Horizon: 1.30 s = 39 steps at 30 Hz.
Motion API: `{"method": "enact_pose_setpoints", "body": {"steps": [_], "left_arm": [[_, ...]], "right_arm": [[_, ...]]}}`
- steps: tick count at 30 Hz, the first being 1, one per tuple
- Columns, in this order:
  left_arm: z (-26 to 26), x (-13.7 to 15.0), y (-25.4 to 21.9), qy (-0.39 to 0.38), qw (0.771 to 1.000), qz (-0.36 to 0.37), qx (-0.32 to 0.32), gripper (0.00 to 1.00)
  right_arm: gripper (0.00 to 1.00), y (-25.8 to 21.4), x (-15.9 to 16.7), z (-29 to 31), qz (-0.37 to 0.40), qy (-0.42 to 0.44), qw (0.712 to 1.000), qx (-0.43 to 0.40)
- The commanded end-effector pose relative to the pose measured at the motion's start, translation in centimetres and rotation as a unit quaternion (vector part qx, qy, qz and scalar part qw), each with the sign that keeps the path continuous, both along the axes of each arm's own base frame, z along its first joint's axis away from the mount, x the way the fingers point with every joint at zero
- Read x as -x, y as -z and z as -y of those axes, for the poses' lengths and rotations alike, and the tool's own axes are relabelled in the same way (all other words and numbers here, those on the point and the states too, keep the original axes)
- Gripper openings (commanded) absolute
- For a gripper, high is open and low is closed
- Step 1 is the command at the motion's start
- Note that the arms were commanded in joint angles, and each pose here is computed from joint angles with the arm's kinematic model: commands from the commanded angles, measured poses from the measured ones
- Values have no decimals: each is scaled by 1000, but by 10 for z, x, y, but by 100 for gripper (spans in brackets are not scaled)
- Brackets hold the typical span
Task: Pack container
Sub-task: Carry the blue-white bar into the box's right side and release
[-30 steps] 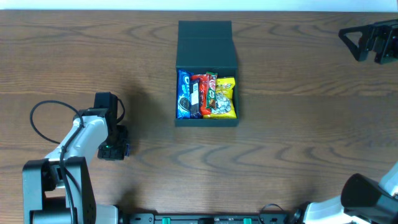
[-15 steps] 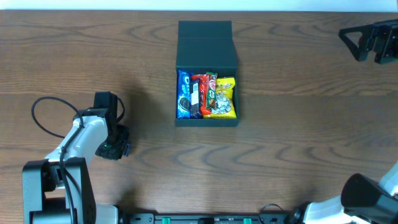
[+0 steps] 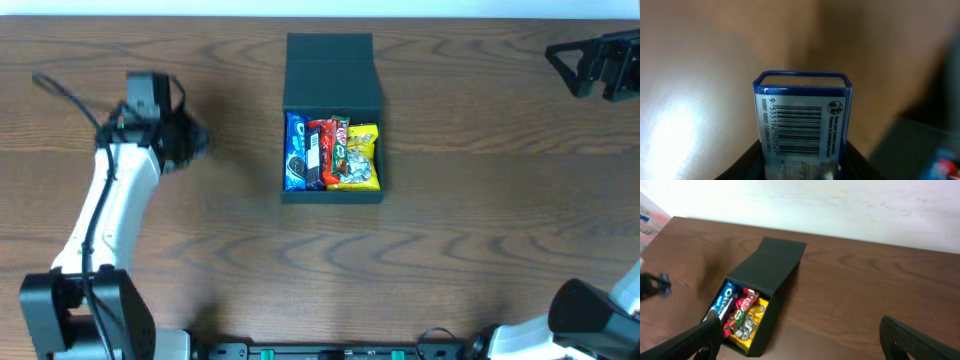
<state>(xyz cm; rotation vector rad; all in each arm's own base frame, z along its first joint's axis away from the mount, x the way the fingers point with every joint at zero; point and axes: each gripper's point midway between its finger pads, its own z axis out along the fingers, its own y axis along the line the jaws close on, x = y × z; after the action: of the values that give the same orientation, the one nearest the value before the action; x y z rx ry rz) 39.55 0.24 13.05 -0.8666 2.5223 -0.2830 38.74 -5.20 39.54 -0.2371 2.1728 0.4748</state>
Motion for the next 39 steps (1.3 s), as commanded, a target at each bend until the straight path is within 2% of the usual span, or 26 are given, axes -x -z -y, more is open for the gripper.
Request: {"method": "enact_pose_setpoints", "body": {"steps": [1,5,8,11,16,21,24,26,32,39], "left_arm": [[39,-30,-52,128,988,77,-47,6],[85,-49,-97,182,969,137,-100,6],[134,-60,-100,234,956,148,-92,6],[190,-68,-86,315,935,143,-75,6],[259,-67,-51,431,888,119,-105,6],[314,-47,-16,503,853,93,-101,6],[334,-32,-1,524,842,78,-106,6],[341,-20,10,523,845,57,-99,6],[334,-6,18,448,892,-1,-57,6],[327,3,24,433,899,-30,-54,6]], "right_arm": [[99,0,0,1,4,-4,1000,4],[99,0,0,1,4,-4,1000,3],[99,0,0,1,4,-4,1000,3],[99,0,0,1,2,-3,1000,2],[99,2,2,0,-4,-3,1000,-1],[99,4,3,-1,-9,-3,1000,-4],[99,4,4,-1,-11,-3,1000,-4],[99,4,4,-1,-12,-3,1000,-5],[99,5,5,-2,-14,-3,1000,-6],[99,5,5,-2,-14,-3,1000,-6]]}}
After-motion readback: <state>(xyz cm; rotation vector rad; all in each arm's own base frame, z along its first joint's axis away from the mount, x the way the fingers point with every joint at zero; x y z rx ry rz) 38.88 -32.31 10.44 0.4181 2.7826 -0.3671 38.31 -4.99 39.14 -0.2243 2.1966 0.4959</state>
